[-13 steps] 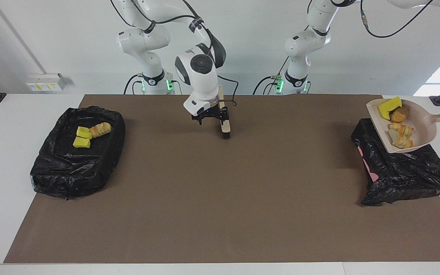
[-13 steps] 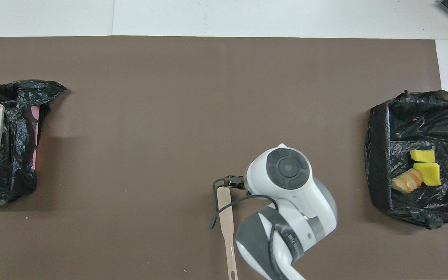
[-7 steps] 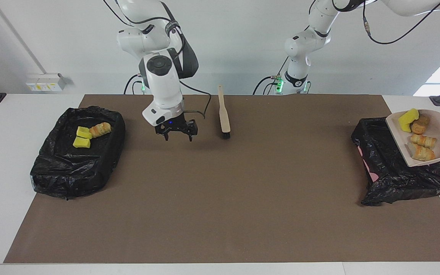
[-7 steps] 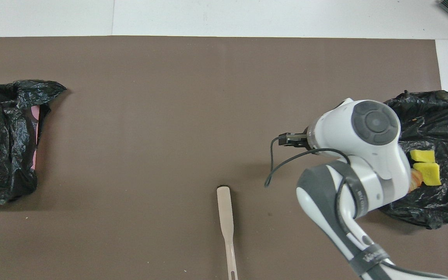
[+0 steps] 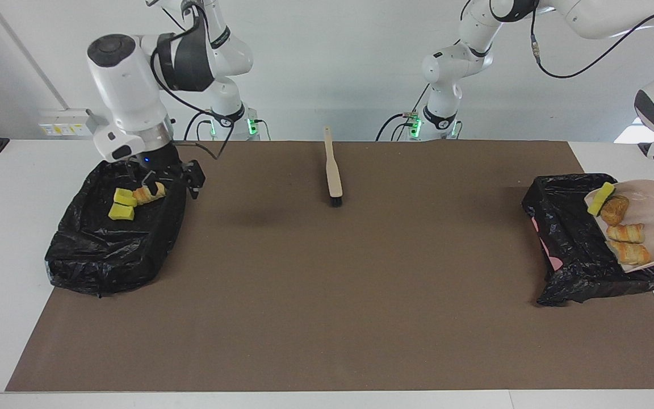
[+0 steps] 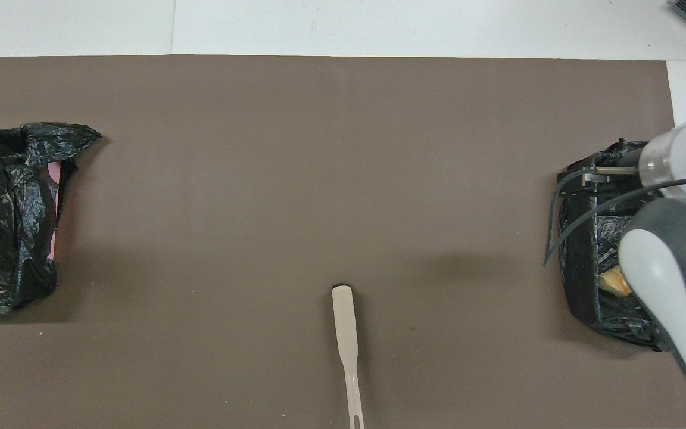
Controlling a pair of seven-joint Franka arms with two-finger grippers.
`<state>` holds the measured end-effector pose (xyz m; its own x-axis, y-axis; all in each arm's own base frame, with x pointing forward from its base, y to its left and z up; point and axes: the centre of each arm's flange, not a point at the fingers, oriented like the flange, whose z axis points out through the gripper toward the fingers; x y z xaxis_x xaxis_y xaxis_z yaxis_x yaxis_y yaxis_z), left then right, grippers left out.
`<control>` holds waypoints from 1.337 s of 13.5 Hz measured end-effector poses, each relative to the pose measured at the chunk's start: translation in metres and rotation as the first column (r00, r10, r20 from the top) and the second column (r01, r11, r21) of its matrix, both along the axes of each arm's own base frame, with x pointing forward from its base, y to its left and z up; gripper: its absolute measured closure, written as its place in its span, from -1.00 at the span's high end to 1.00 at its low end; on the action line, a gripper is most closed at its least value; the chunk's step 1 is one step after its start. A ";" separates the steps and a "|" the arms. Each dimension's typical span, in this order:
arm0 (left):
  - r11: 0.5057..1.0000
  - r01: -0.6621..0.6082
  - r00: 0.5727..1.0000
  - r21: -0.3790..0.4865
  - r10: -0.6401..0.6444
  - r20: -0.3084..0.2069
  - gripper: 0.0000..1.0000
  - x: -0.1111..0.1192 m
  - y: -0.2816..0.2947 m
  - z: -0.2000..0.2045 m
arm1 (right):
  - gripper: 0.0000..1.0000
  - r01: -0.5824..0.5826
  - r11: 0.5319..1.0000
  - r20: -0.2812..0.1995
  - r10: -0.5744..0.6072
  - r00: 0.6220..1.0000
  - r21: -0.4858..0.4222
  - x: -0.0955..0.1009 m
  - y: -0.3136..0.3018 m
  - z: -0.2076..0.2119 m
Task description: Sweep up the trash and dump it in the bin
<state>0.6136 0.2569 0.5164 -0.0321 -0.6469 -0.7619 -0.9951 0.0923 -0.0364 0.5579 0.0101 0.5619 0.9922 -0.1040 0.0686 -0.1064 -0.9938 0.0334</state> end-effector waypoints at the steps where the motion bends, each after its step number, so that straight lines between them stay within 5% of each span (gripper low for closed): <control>1: 0.998 -0.002 1.000 0.063 0.001 0.016 -0.37 0.000 -0.005 0.002 | 1.00 0.009 1.000 0.003 -0.009 1.000 0.000 -0.011 -0.007 0.019; 4: 0.974 0.037 0.999 0.221 -0.041 0.010 -0.37 -0.008 -0.015 0.017 | 1.00 0.058 0.998 0.011 -0.058 0.998 0.006 -0.037 -0.040 0.079; 7: 0.962 0.041 0.998 0.268 -0.053 0.037 -0.37 -0.020 -0.018 0.046 | 1.00 0.052 0.999 0.022 -0.053 0.998 0.008 -0.056 -0.053 0.134; 9: 0.961 0.033 0.997 0.275 -0.050 0.055 -0.37 -0.025 -0.028 0.063 | 1.00 0.034 0.999 0.019 -0.034 0.999 0.005 -0.056 -0.053 0.134; 14: 0.996 -0.082 0.993 0.041 0.078 0.084 -0.37 -0.024 -0.102 0.055 | 1.00 0.036 0.999 -0.024 -0.036 0.999 0.005 -0.052 -0.056 0.122; 18: 0.957 -0.240 0.956 -0.166 0.262 0.130 -0.37 -0.028 -0.165 0.040 | 1.00 0.036 0.999 -0.041 -0.036 0.999 0.006 -0.054 -0.056 0.120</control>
